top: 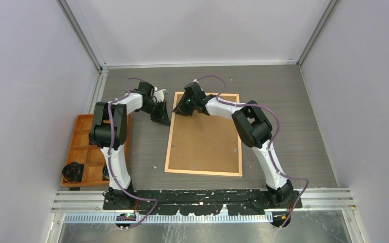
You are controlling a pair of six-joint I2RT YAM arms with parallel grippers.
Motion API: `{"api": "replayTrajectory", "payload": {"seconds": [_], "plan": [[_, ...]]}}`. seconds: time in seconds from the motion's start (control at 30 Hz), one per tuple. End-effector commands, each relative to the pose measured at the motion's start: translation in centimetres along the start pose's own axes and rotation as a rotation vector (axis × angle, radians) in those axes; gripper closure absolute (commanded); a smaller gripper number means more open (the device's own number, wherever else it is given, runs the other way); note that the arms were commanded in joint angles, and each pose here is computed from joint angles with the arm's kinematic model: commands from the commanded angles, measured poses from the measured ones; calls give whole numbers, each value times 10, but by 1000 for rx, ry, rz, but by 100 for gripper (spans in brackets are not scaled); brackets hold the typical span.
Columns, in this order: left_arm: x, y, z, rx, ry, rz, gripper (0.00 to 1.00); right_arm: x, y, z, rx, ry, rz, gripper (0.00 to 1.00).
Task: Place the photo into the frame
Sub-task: Install the photo frame at the center of the board, then adjust the photo frame at the center of the board.
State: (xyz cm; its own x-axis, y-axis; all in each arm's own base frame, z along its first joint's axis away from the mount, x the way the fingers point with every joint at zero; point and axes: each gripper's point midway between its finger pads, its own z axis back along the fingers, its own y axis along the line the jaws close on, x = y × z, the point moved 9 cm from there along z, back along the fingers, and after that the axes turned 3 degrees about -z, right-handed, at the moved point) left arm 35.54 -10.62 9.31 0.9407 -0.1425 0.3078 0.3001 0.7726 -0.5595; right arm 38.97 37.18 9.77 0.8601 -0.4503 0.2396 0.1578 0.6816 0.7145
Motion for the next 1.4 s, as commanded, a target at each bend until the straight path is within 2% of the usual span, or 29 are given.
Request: {"api": "replayTrajectory", "payload": {"seconds": [0.0,0.17,0.23,0.37,0.43,0.5,0.63,0.83,0.93,1.13,1.37], "plan": [[-1,-18,-4,-45,-6,-54,99,1,-25,-22,-89,-49,6,74],[-1,-19,-1,-38,-5,-60,99,3,-19,-14,-67,-50,12,74],[-2,-20,2,-30,3,-68,100,11,-13,-3,-31,-46,-2,69],[-6,-21,16,2,12,-115,99,42,2,49,52,-107,11,42],[-11,-22,25,29,16,-167,99,60,-6,79,53,-141,8,29],[-18,-23,33,42,26,-223,100,79,-25,108,21,-187,-9,17],[-35,-21,39,82,63,-281,99,114,-81,171,-93,-331,-81,1],[-68,-23,32,149,157,-405,99,134,-168,217,-342,-499,-184,0],[-80,-27,26,185,188,-475,99,134,-184,213,-354,-488,-207,0],[-89,-46,17,203,229,-583,100,134,-184,180,-264,-370,-261,0],[-92,-87,-15,154,286,-705,99,131,-140,127,-212,-245,-178,0]]}}
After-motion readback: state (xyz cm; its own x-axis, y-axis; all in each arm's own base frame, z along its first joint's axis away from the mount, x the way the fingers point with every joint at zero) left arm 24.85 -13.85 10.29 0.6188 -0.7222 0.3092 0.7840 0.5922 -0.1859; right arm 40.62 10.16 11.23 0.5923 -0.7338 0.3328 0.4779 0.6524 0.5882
